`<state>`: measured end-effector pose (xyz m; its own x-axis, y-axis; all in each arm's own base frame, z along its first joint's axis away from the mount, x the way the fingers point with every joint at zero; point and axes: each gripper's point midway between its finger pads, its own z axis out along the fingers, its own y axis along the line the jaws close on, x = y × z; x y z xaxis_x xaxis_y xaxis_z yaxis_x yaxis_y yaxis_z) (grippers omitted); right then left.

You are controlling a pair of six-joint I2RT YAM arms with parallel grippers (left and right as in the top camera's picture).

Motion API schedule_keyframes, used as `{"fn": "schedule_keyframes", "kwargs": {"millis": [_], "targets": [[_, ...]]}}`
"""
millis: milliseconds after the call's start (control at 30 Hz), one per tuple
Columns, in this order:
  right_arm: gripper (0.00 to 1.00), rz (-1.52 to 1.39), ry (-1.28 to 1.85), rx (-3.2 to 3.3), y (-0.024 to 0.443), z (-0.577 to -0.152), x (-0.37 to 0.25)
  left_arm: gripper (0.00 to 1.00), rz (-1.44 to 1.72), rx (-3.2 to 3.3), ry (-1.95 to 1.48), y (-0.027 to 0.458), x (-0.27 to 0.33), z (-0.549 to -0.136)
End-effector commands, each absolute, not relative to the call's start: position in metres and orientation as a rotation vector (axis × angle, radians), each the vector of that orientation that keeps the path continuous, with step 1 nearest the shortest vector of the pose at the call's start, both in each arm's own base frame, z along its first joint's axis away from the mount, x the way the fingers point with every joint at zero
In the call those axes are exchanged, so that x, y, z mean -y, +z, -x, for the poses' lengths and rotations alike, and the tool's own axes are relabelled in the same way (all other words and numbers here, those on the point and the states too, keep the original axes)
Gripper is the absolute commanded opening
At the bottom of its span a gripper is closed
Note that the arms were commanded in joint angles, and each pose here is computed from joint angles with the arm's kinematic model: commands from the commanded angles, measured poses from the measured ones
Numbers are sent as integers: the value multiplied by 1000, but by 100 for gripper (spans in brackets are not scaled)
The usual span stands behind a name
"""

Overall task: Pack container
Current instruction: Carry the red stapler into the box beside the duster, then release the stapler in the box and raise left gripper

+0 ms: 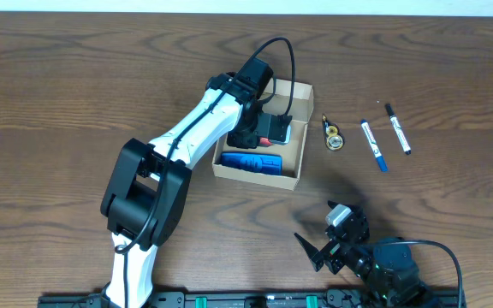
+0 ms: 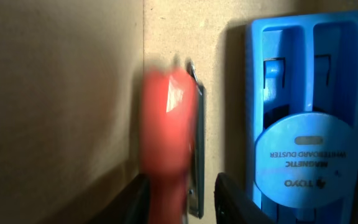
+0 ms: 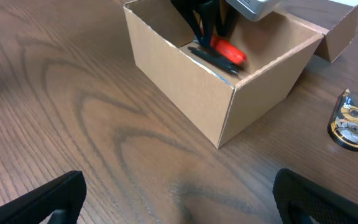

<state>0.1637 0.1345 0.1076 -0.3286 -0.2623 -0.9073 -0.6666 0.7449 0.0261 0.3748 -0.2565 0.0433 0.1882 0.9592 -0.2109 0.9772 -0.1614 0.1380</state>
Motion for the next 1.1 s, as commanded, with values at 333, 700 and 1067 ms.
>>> {"fn": "schedule_keyframes", "kwargs": {"millis": [333,700,1067], "targets": [[99,707,501,-1912,107,-163,-136,34,-2101,-1893,-95,72,263,-385],[99,708,502,-1912,107,-163,-136,32,-1775,-1912,-67,175,263,-386],[99,708,502,-1912,107,-163,-136,26,-1324,-2200,-175,240,225,-354]]}}
